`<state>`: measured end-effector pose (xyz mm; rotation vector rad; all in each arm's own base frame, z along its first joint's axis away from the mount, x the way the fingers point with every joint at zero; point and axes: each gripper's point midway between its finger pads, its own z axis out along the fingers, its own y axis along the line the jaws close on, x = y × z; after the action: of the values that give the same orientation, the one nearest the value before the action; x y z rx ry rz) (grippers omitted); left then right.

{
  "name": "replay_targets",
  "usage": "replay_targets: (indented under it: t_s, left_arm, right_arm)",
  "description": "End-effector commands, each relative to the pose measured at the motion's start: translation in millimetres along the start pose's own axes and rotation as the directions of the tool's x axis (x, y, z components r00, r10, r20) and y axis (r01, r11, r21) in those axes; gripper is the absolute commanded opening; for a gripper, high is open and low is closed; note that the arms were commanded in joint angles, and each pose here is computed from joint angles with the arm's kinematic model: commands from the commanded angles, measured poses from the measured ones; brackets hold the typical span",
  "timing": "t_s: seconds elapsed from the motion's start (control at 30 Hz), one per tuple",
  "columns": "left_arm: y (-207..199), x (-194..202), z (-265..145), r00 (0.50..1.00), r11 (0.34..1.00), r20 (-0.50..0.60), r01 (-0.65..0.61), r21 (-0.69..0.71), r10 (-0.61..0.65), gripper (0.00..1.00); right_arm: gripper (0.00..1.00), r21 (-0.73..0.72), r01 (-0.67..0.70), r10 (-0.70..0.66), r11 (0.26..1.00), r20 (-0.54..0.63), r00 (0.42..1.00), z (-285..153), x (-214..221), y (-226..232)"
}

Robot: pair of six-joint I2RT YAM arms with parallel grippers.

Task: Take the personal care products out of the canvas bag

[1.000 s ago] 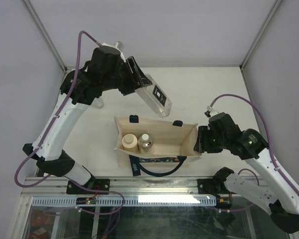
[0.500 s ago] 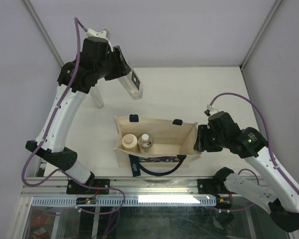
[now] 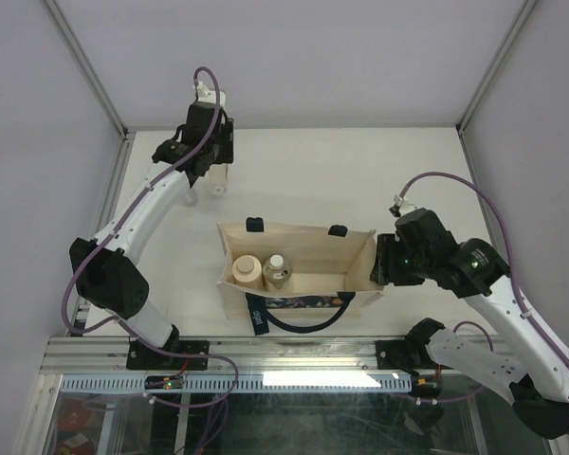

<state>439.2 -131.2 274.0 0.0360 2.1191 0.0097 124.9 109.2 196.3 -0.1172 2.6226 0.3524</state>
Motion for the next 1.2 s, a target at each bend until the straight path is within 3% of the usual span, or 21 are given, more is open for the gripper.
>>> replay_targets:
  t_s: [0.0, 0.33, 1.0, 1.03, 1.17]
  left_arm:
    - [18, -82, -9, 0.942, 0.999, 0.334, 0.037, -0.030, -0.025, 0.00]
    - [52, -41, 38, 0.946, 0.994, 0.316, 0.097, -0.052, -0.075, 0.00]
    - [61, 11, 68, 0.966, 0.995, 0.247, 0.088, -0.043, -0.075, 0.00]
    - [62, 11, 69, 0.966, 0.995, 0.247, 0.091, -0.048, -0.076, 0.02]
    - [67, 15, 67, 0.969, 0.990, 0.227, 0.117, -0.074, -0.098, 0.33]
  right_arm:
    - [0.50, 0.028, 0.005, -0.007, 1.000, 0.074, 0.997, -11, -16, -4]
    - [0.50, 0.032, 0.005, -0.007, 0.999, 0.062, 0.998, -8, -14, -5]
    - [0.50, 0.018, 0.010, -0.011, 1.000, 0.061, 0.998, -8, -15, -2]
    - [0.50, 0.016, 0.009, -0.010, 1.000, 0.063, 0.998, -9, -15, -2]
    - [0.50, 0.014, 0.009, -0.010, 1.000, 0.067, 0.998, -11, -14, -2]
